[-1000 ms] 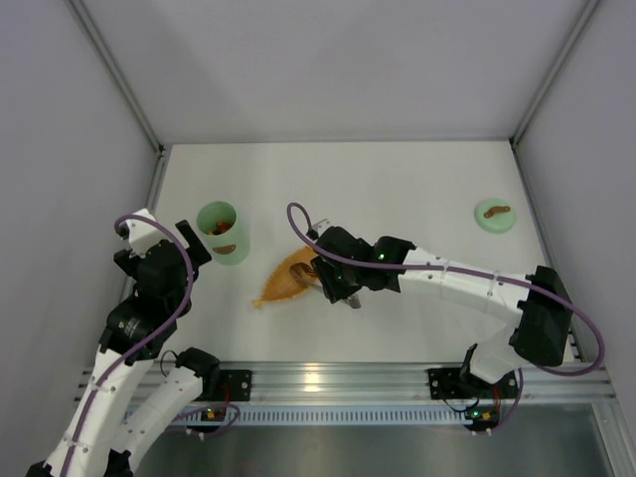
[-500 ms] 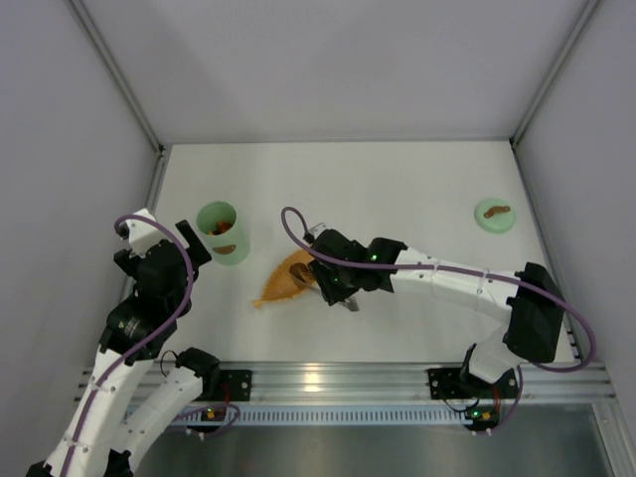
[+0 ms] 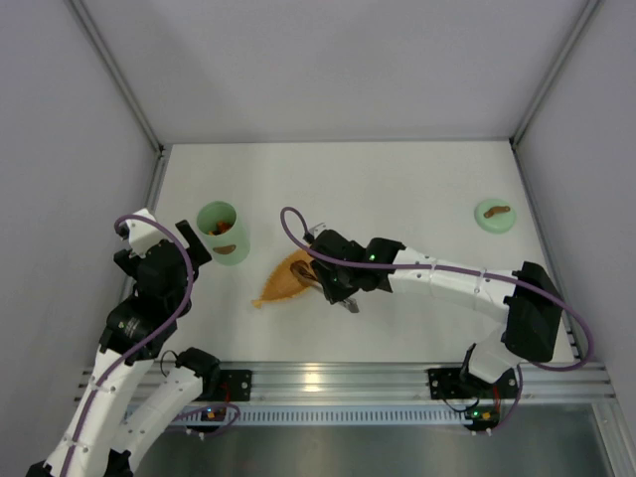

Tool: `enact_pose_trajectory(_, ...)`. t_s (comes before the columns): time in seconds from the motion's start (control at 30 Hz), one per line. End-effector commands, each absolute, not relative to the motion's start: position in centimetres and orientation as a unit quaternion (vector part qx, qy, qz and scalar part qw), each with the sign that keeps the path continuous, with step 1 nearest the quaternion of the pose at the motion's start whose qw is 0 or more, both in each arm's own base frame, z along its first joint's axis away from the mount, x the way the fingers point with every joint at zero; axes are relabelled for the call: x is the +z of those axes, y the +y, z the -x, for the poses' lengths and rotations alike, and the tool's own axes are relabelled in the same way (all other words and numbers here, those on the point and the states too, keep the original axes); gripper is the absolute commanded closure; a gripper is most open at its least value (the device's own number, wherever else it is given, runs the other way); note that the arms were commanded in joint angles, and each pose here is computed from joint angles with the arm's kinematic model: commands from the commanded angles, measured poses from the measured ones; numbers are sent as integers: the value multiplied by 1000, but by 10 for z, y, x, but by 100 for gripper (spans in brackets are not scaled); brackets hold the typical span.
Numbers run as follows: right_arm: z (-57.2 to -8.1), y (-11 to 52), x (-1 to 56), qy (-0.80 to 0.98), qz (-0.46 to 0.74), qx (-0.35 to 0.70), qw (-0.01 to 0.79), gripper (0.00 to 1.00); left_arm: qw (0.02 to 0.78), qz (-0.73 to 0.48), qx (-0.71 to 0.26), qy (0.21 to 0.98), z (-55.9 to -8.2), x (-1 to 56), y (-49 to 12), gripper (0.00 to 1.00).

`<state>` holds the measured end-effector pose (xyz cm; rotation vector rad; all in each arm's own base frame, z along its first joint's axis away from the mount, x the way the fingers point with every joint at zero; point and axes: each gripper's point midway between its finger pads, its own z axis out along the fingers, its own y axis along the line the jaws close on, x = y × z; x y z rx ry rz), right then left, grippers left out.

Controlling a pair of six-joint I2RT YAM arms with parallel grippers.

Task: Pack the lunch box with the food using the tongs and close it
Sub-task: Pick up the fake food from the plate, then place the fake food in the packing box.

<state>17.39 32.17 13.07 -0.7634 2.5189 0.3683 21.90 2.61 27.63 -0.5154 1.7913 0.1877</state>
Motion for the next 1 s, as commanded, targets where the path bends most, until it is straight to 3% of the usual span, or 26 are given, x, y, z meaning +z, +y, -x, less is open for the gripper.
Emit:
enact_pose_trajectory(0.0, -179, 329, 161, 911, 266, 155, 276, 79, 597, 225, 87, 765, -218, 277, 30, 1)
enact_pose_trajectory(0.47, -191, 334, 224, 889, 249, 187, 337, 80, 597, 225, 88, 765, -218, 277, 30, 1)
enact_pose_trajectory(0.8, -213, 390, 301, 848, 248, 258, 391, 80, 596, 225, 90, 765, -218, 277, 30, 1)
enact_pose_trajectory(0.97, -224, 427, 312, 833, 257, 287, 398, 80, 596, 225, 90, 765, -218, 277, 30, 1)
